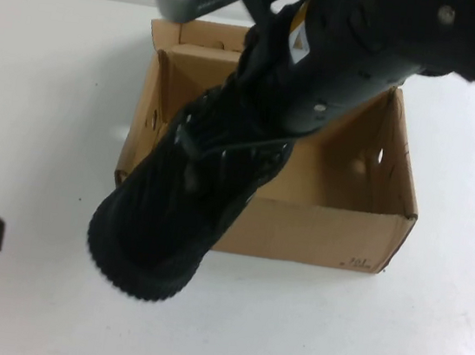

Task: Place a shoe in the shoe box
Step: Hand over the shoe

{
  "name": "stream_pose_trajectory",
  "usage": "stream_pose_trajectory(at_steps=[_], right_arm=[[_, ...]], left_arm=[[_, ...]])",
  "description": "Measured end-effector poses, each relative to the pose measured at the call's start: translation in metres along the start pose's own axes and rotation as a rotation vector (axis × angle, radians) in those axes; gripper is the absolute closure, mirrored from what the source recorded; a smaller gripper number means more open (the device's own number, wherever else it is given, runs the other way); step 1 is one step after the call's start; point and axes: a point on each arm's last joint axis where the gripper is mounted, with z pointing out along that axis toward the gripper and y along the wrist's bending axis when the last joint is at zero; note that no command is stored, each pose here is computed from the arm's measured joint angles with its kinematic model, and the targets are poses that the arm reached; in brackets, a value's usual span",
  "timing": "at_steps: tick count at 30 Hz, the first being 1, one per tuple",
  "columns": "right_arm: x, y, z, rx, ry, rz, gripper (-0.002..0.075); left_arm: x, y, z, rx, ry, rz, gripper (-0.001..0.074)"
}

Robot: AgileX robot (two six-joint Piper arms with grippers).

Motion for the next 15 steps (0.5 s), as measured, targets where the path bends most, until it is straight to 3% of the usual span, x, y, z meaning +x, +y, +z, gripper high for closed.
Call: stream_pose_trajectory(at_steps=[9, 15], right_arm=[[-0.007, -0.042, 0.006, 0.072, 0.002, -0.024, 0.0727], [-0.007, -0.044, 0.009, 0.069, 0.01, -0.029, 0.0727]], left_arm=[[-0.004, 0.013, 0.031, 0.098, 0.044, 0.023, 0.0283], [-0.004, 0.017, 0.042, 0.135, 0.053, 0.112, 0.0283]])
